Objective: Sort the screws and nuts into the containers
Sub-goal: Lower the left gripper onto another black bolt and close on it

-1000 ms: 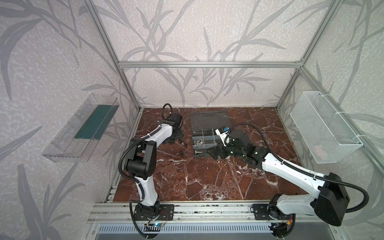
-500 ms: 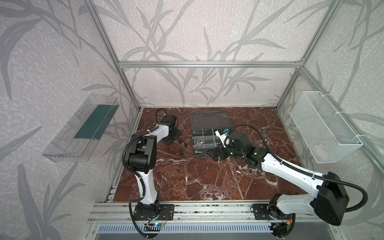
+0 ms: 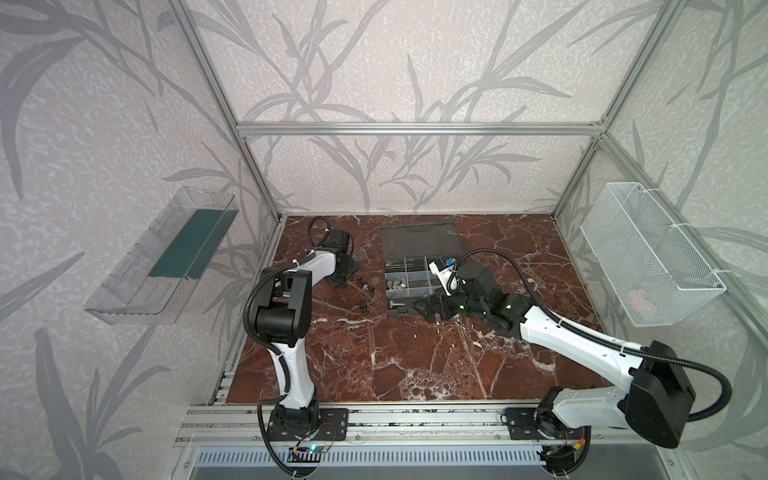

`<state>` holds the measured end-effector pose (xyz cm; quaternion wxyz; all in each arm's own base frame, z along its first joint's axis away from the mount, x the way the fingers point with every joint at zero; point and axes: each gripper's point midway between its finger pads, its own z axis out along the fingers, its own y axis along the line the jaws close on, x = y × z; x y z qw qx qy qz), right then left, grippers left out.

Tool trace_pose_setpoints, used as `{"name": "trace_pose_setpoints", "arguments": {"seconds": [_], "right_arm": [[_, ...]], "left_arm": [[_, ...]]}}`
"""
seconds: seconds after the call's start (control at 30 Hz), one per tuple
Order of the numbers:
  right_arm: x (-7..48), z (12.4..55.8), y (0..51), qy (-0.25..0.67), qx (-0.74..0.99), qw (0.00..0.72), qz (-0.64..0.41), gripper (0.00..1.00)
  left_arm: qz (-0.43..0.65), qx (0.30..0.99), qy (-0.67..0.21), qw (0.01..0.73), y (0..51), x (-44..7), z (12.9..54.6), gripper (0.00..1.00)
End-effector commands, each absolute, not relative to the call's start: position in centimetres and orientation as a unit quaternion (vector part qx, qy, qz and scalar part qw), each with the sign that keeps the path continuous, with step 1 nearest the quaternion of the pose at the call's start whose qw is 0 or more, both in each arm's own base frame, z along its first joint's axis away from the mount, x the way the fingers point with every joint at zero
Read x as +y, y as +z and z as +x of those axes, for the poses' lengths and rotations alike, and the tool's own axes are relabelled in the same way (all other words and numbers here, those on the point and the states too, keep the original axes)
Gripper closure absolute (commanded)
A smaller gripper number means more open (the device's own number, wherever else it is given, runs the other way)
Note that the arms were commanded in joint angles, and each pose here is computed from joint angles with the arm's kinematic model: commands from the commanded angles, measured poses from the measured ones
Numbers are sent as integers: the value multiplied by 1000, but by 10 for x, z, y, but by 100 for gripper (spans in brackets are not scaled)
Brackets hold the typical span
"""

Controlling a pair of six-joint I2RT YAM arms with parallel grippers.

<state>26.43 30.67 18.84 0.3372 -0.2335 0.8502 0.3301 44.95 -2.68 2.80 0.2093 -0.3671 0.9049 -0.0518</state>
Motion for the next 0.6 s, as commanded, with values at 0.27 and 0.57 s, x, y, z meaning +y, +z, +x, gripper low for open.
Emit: {"name": "trace_pose_setpoints", "arguments": {"seconds": [0.27,0.57], "right_arm": [[304,263,191,325,846,349,-238,1],[303,264,191,323,845,355,-237,1]], "left_arm": [[-346,925,2,159,-4,-12,429,42],[-322,935,7,148,-5,-14,424,51]]}}
